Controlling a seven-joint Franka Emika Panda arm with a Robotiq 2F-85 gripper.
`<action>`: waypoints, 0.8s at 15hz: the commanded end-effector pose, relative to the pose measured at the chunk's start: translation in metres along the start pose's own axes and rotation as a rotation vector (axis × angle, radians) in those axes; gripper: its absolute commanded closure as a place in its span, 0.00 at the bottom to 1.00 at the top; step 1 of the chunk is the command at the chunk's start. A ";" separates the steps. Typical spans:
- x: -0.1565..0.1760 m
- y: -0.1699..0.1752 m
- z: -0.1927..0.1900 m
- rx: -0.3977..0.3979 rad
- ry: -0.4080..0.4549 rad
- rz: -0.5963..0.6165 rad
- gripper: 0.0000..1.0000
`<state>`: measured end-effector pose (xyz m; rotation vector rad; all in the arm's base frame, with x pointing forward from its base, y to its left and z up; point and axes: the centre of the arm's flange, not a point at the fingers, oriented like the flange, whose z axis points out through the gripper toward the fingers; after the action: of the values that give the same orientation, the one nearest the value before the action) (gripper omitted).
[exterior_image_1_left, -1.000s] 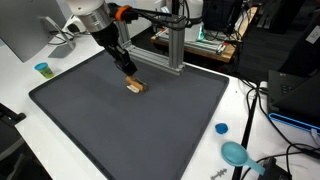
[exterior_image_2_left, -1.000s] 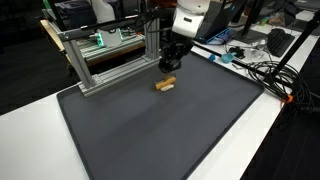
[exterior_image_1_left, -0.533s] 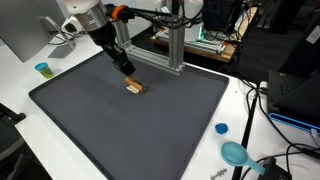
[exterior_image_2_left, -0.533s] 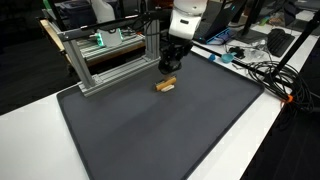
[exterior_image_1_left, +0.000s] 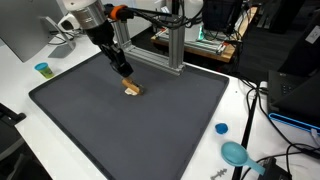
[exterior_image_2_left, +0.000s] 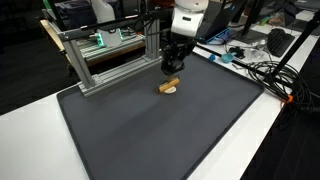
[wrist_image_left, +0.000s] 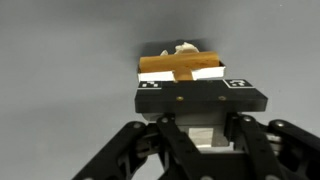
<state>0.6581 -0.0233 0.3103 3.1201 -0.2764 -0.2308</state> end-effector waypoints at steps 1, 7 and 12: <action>0.017 -0.010 0.014 0.018 0.100 -0.004 0.78; 0.027 -0.011 0.014 0.036 0.208 0.005 0.78; -0.033 0.010 -0.030 0.026 0.304 0.005 0.78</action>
<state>0.6811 -0.0235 0.3149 3.1293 -0.2821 0.2336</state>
